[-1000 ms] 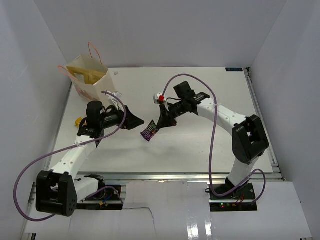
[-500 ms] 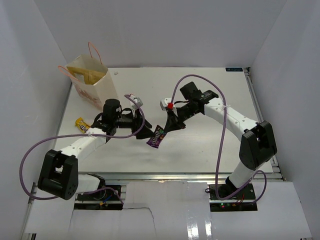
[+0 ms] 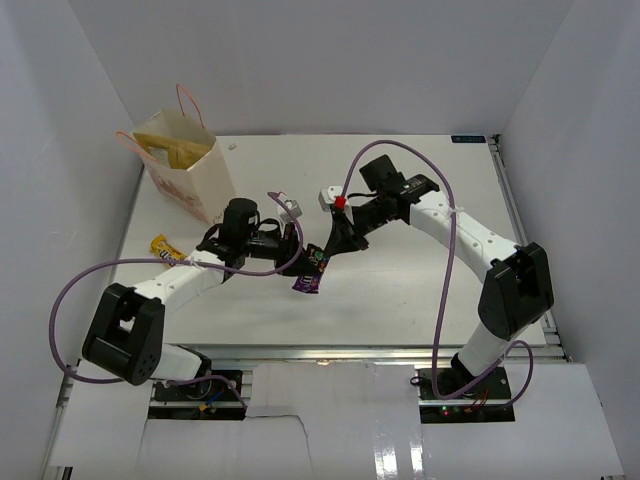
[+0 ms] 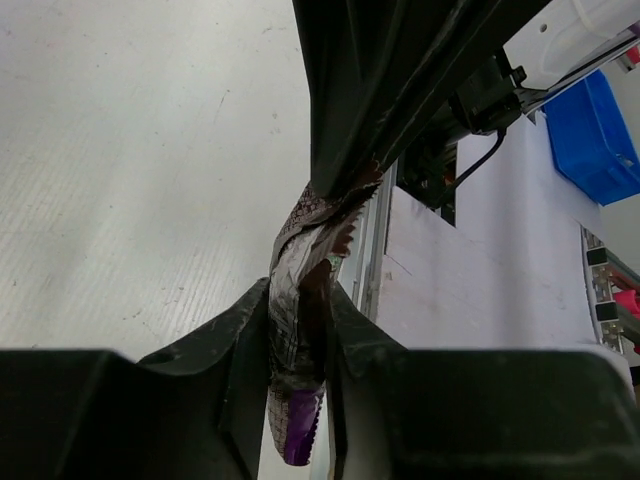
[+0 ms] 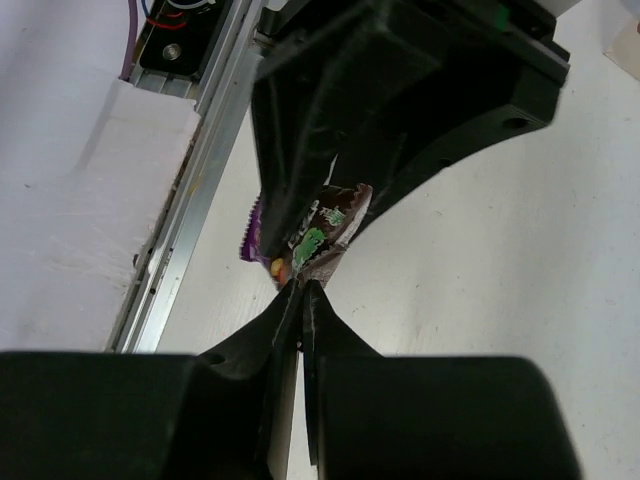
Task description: Place the snacks into the paper bag
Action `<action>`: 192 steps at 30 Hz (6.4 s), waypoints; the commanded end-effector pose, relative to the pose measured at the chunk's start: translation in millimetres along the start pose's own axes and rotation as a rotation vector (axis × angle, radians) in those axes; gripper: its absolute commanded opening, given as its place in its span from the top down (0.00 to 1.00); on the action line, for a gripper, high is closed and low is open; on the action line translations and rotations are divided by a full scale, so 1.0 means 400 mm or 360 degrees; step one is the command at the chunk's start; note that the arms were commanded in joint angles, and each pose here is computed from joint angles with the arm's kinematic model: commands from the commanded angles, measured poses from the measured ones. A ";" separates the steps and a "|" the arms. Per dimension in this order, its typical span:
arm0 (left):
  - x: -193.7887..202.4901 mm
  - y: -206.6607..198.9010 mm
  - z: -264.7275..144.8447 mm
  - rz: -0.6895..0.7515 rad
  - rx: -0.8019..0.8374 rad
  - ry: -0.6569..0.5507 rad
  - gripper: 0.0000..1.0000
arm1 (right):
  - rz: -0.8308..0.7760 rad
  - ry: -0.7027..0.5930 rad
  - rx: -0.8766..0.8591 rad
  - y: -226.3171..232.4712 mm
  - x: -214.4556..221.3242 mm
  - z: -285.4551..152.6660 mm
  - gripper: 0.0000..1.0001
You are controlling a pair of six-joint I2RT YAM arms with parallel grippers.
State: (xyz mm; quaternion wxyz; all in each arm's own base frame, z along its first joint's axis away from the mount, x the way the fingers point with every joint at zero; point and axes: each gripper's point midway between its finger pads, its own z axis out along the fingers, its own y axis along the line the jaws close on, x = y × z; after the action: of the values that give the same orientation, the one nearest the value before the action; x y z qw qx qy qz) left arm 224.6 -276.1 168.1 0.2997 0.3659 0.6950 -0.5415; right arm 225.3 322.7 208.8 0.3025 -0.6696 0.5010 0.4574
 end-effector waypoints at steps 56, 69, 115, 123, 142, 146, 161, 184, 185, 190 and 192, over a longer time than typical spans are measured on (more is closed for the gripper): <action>-0.682 0.510 -0.929 -0.1536 -0.2015 -0.1966 0.33 | 0.0568 -0.0094 0.0923 -0.146 0.208 -0.298 0.16; -0.750 0.237 -0.815 -0.0486 -0.1686 -0.1445 0.26 | 0.0443 -0.0080 0.0776 -0.115 0.201 -0.280 0.15; 0.289 0.562 -0.920 -0.2141 -0.2897 -0.0594 0.39 | 0.0759 0.0144 0.1092 -0.192 0.339 -0.323 0.16; 0.231 0.531 -0.919 -0.2025 -0.2808 -0.0698 0.63 | 0.0762 0.0141 0.1084 -0.179 0.338 -0.320 0.16; -0.386 0.108 -1.093 -0.1120 -0.2569 -0.1984 0.91 | 0.0709 0.0118 0.1065 -0.193 0.316 -0.324 0.16; -0.548 0.062 -1.107 -0.0876 -0.2392 -0.2027 0.94 | 0.0704 0.0115 0.1062 -0.193 0.314 -0.324 0.16; -0.703 0.410 -0.881 -0.1287 -0.1856 -0.1712 0.95 | 0.0709 0.0136 0.1086 -0.179 0.322 -0.326 0.16; -0.663 0.417 -0.843 -0.1379 -0.1889 -0.1676 0.29 | 0.0708 0.0134 0.1095 -0.177 0.325 -0.329 0.16; -0.682 0.398 -0.847 -0.1304 -0.1887 -0.1664 0.28 | 0.0708 0.0134 0.1098 -0.177 0.323 -0.330 0.16; -0.783 0.199 -0.760 -0.0470 -0.1503 -0.1379 0.03 | 0.0779 0.0133 0.1209 -0.189 0.296 -0.368 0.13; -0.810 0.048 -0.721 0.0043 -0.1335 -0.1331 0.02 | 0.0786 0.0144 0.1315 -0.199 0.284 -0.405 0.09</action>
State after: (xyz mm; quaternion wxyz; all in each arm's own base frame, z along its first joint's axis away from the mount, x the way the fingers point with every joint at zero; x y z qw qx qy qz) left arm 487.6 -2.0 382.8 0.5382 -0.2725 0.7446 -0.2859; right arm 340.7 175.6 124.9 0.3554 -0.3994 0.7954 0.2855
